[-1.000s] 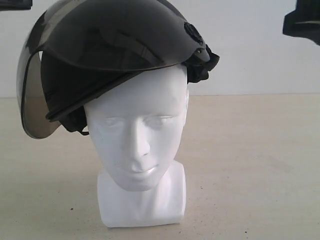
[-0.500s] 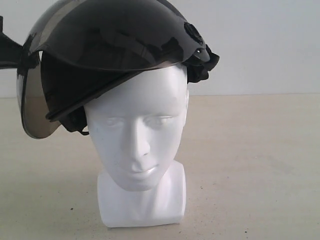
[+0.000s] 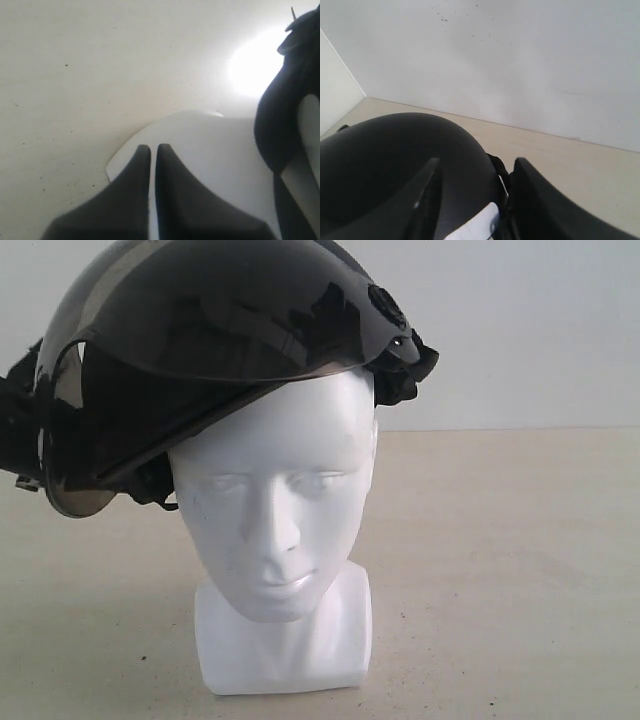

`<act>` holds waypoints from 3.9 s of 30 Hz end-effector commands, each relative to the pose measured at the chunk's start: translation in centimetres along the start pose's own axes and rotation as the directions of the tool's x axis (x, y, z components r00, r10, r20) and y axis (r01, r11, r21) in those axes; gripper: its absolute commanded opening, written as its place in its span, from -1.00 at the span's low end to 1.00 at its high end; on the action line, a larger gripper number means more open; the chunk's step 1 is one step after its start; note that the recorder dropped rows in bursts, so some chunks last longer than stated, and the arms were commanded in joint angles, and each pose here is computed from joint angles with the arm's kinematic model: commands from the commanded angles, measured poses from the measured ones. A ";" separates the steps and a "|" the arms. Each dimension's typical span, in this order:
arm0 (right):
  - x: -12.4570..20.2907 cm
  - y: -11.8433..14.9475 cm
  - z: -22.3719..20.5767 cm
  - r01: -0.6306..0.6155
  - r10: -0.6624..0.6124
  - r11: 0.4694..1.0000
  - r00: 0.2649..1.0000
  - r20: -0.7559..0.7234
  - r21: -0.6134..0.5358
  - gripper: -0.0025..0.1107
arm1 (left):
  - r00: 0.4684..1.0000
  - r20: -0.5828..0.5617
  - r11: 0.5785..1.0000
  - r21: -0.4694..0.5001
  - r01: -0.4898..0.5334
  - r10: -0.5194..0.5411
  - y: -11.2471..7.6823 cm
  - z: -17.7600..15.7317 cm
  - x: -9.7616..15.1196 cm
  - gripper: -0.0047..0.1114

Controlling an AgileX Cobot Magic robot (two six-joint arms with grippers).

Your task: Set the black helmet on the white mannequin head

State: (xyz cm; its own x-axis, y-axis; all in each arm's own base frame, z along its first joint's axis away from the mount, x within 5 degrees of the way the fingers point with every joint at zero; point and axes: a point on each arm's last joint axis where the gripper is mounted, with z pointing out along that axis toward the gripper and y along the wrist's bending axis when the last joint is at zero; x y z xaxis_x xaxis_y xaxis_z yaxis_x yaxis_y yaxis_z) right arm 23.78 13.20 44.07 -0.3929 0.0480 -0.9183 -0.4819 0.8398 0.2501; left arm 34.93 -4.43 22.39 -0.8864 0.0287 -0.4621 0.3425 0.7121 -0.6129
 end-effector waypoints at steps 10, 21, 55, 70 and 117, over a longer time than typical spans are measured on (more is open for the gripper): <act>-1.7 0.9 -2.9 0.006 0.000 0.999 0.992 0.128 -0.046 -0.20 | 0.993 -0.036 0.984 0.140 -0.107 0.113 -2.1 2.8 -1.8 -0.84; -2.3 1.3 -5.3 0.025 -0.014 0.998 0.982 0.188 -0.053 -0.20 | 0.992 -0.032 0.949 0.298 -0.104 0.119 -3.5 2.4 -1.8 -0.84; -2.2 0.8 -5.3 0.058 -0.060 0.998 0.984 0.167 0.014 -0.20 | 0.963 0.159 0.910 0.326 -0.258 0.217 -9.6 -3.4 -2.9 -0.84; -2.0 0.7 -5.2 0.067 -0.069 0.998 0.987 0.147 0.020 -0.20 | 0.968 0.020 0.943 0.222 -0.248 0.250 -8.9 -3.6 -1.8 -0.84; -0.2 -8.8 4.0 0.150 -0.170 0.963 0.983 -0.071 -0.225 -0.96 | 0.890 0.359 0.920 0.161 -0.357 0.283 -13.5 -12.6 -8.7 -0.84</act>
State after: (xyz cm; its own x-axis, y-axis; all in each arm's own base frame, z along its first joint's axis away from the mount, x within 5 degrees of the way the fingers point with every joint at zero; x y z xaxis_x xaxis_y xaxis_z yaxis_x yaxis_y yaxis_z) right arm 31.02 7.75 40.72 -0.3947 -0.1304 -0.9095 -0.6530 0.7362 0.1778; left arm 32.81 -4.87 44.16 -0.5340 -0.0425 -0.8444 0.6995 0.5388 -0.4695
